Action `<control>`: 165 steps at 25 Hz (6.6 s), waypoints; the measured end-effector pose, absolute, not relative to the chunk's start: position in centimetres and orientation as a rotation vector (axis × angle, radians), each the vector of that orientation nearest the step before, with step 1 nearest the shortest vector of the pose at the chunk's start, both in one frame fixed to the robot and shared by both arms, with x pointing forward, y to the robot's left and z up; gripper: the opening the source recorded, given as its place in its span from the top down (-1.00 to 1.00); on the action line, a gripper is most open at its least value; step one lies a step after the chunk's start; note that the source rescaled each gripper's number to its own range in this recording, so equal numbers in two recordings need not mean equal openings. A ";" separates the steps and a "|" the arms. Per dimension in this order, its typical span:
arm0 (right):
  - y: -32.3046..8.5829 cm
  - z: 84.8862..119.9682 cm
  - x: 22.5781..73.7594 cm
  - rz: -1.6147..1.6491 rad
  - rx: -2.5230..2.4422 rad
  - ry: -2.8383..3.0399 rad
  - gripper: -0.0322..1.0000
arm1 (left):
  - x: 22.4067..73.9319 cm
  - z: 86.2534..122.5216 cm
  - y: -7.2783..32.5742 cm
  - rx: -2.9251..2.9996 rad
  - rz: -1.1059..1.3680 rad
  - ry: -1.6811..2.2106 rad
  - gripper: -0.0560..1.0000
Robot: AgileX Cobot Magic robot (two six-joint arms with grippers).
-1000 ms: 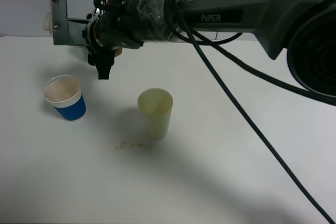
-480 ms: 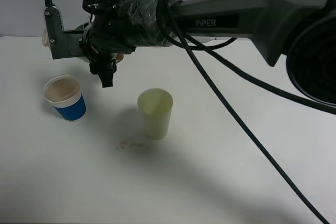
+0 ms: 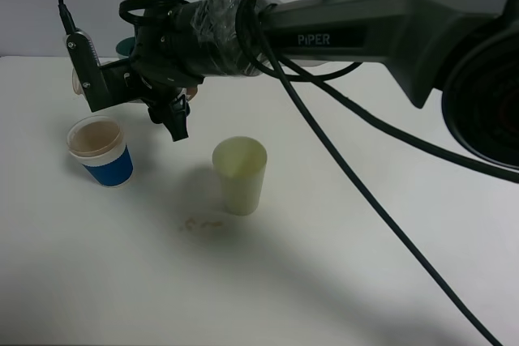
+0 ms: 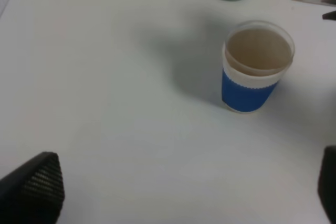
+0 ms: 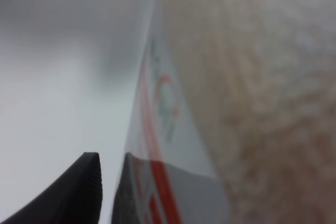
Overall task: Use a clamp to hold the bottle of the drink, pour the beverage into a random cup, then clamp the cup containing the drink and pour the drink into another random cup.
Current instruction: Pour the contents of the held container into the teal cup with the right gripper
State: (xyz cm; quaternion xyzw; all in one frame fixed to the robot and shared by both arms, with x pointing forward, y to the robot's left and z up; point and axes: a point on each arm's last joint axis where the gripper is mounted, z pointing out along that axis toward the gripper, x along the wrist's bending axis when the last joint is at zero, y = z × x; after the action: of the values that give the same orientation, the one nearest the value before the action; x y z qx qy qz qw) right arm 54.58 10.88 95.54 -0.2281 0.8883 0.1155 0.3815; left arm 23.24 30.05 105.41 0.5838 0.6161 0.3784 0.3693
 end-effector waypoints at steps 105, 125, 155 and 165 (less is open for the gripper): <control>12.1 94.2 53.4 -0.023 -0.744 2.247 0.91 | 23.2 105.4 30.0 1.498 0.971 1.581 -0.87; 11.5 94.2 53.6 -0.149 -0.787 2.220 0.91 | 23.2 105.4 30.0 1.498 0.971 1.581 -0.87; 12.1 94.6 53.4 -0.144 -0.808 2.150 0.92 | 23.2 105.4 30.0 1.498 0.971 1.582 -0.87; 12.2 94.8 53.4 -0.159 -0.817 2.120 0.92 | 23.2 105.4 30.0 1.498 0.971 1.582 -0.87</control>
State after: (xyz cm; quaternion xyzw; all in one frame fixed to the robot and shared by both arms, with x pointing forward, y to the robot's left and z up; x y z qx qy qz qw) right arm 53.38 12.20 94.77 -0.3258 0.8453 -0.0635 0.4186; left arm 23.24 30.05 105.41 0.5836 0.6163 0.3783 0.3694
